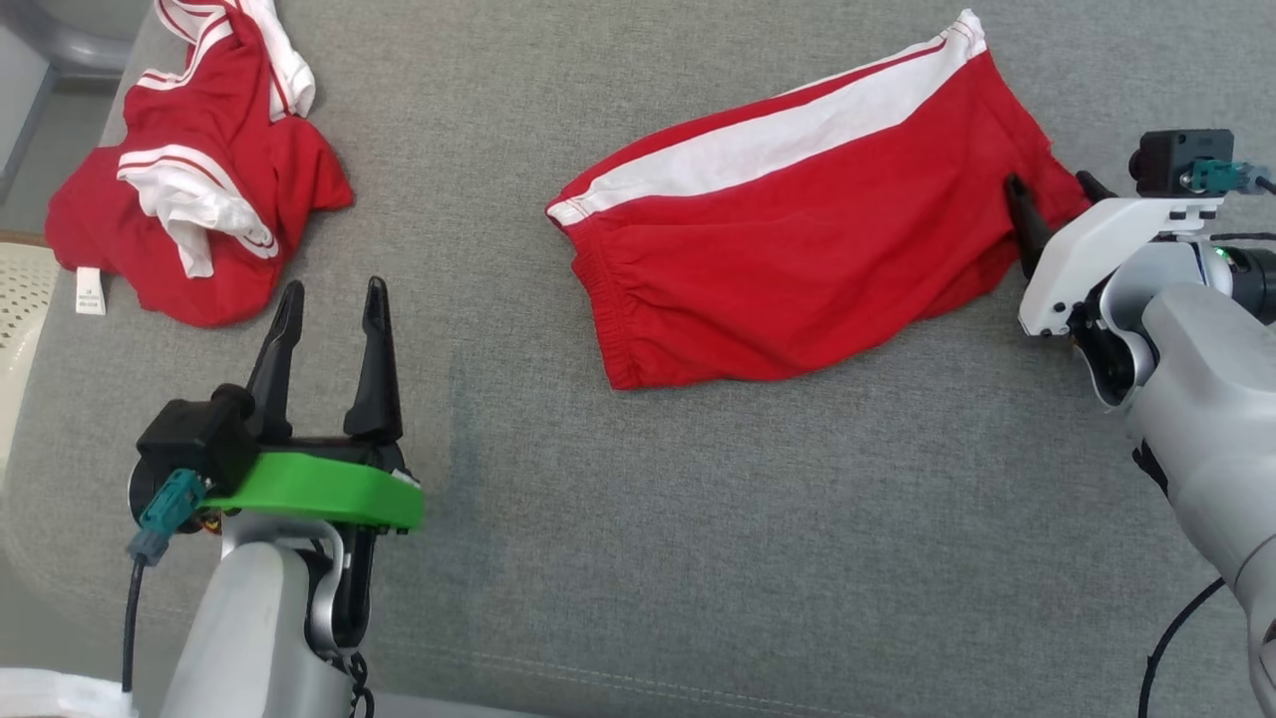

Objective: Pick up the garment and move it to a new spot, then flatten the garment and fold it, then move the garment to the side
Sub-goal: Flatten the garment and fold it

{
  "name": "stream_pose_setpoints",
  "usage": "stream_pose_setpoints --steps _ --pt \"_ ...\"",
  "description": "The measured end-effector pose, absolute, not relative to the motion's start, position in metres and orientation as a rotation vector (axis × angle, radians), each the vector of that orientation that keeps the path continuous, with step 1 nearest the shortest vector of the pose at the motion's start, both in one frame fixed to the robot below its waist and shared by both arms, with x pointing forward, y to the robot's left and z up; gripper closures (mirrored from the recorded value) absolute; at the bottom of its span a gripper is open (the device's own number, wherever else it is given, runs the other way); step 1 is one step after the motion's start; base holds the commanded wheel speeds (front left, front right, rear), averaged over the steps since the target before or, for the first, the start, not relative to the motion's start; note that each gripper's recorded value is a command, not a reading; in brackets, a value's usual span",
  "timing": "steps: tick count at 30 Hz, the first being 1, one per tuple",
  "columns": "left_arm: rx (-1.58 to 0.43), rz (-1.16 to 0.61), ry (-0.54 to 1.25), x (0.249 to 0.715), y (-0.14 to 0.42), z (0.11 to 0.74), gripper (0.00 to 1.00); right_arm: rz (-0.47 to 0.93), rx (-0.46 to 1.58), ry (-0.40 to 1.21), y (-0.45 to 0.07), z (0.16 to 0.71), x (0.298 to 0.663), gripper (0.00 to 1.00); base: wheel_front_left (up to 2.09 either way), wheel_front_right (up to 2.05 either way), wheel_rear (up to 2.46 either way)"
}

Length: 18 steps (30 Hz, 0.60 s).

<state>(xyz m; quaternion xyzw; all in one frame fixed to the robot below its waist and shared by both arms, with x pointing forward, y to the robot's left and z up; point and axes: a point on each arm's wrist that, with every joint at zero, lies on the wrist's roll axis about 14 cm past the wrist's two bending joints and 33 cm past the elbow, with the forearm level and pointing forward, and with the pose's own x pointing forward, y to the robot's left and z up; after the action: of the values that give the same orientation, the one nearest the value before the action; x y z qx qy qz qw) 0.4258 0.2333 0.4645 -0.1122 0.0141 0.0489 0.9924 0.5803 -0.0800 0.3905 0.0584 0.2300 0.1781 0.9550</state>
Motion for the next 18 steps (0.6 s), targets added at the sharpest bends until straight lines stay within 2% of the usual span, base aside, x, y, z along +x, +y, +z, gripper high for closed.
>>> stream_pose_setpoints --steps 1,2,4,5,12,18 --pt "-0.213 0.107 0.031 0.422 0.236 0.464 0.00 0.364 0.123 0.474 -0.078 0.388 0.579 0.00 0.00 0.00 0.00" --pt "-0.206 0.116 0.034 0.418 0.238 0.462 0.00 0.366 0.128 0.484 -0.076 0.386 0.578 0.26 0.00 0.00 0.00" --pt "-0.195 0.126 0.042 0.412 0.240 0.459 0.00 0.370 0.140 0.497 -0.072 0.383 0.577 0.95 0.00 0.00 0.00" --pt "-0.183 0.126 0.046 0.410 0.240 0.458 0.00 0.370 0.149 0.504 -0.071 0.382 0.576 1.00 0.00 0.00 0.00" --pt "-0.172 0.127 0.035 0.405 0.239 0.462 0.00 0.347 0.212 0.469 -0.075 0.391 0.568 1.00 0.00 0.00 0.00" --pt "-0.171 0.093 0.024 0.407 0.227 0.465 0.00 0.267 0.233 0.430 -0.116 0.395 0.551 1.00 0.00 0.00 0.00"
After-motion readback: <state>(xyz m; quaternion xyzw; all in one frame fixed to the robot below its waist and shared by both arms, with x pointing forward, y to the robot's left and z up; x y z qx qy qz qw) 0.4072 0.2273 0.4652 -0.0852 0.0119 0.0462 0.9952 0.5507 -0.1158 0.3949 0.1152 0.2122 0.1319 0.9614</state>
